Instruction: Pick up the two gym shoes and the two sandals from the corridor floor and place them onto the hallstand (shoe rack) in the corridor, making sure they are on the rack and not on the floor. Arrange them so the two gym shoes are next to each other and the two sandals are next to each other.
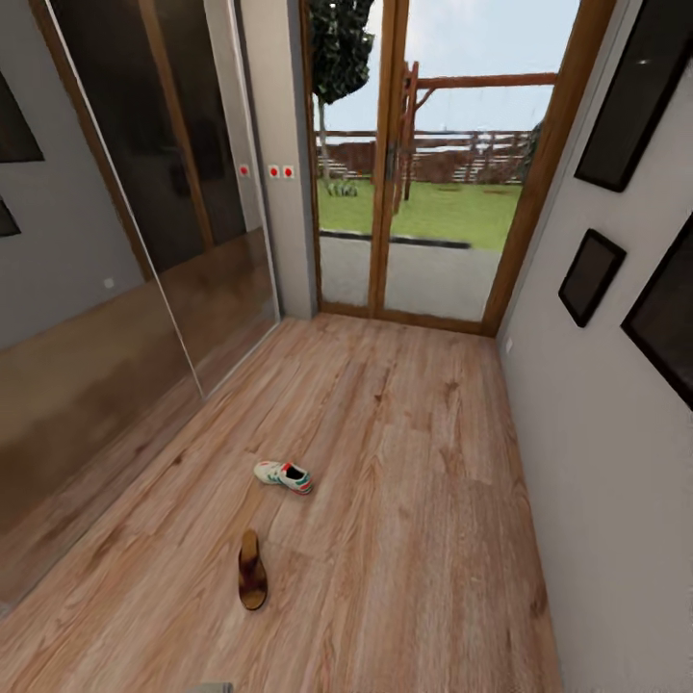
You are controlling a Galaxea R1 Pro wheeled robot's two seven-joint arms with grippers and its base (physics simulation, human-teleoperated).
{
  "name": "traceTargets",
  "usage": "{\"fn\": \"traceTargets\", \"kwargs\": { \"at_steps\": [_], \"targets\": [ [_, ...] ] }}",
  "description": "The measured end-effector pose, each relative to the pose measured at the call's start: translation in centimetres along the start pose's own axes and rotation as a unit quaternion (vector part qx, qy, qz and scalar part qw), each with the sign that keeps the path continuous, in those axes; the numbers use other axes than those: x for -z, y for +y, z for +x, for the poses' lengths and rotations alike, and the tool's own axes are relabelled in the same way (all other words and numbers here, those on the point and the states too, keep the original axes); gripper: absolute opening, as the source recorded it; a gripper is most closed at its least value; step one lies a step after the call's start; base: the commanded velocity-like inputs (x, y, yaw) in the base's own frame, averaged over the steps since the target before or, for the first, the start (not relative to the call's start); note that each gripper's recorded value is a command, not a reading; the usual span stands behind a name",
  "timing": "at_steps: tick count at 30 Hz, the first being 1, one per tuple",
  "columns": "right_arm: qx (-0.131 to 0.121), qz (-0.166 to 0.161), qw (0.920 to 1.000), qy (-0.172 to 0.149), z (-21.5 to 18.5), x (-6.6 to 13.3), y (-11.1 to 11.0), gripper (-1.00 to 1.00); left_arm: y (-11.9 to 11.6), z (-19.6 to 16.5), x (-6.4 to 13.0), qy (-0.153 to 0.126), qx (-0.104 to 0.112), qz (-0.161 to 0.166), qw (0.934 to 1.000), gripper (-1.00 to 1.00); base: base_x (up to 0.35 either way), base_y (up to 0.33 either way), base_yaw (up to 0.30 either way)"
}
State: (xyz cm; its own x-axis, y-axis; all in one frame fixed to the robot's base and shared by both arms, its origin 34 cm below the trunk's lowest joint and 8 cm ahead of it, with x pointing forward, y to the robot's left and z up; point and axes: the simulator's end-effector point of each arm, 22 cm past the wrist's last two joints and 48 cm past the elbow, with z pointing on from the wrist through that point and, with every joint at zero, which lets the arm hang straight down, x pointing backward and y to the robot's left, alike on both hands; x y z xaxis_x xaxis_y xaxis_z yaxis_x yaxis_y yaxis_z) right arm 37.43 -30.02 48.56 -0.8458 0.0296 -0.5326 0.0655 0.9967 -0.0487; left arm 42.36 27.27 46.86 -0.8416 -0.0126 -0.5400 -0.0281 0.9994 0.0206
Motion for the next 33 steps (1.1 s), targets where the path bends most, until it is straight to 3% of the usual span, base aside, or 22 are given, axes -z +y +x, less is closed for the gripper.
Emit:
{"fn": "traceTargets", "kwargs": {
  "at_steps": [13, 27, 33],
  "targets": [
    [0.001, 0.0, 1.0, 0.006, 0.53, -0.02, 0.0, 1.0, 0.02, 0.59, -0.07, 0.006, 0.0, 0.0, 1.0, 1.0, 0.235, 0.0, -0.163],
    [0.005, -0.007, 0.9999, 0.009, 0.76, -0.01, 0.44, 1.0, -0.01, 0.73, -0.08, 0.008, -0.001, 0.0, 1.0, 1.0, 0.323, -0.003, -0.023],
    [0.006, -0.009, 0.9999, 0.008, 0.68, -0.04, 0.53, 1.0, -0.01, 0.74, -0.1, 0.008, -0.001, 0.0, 1.0, 1.0, 0.107, -0.01, -0.001]
  ]
}}
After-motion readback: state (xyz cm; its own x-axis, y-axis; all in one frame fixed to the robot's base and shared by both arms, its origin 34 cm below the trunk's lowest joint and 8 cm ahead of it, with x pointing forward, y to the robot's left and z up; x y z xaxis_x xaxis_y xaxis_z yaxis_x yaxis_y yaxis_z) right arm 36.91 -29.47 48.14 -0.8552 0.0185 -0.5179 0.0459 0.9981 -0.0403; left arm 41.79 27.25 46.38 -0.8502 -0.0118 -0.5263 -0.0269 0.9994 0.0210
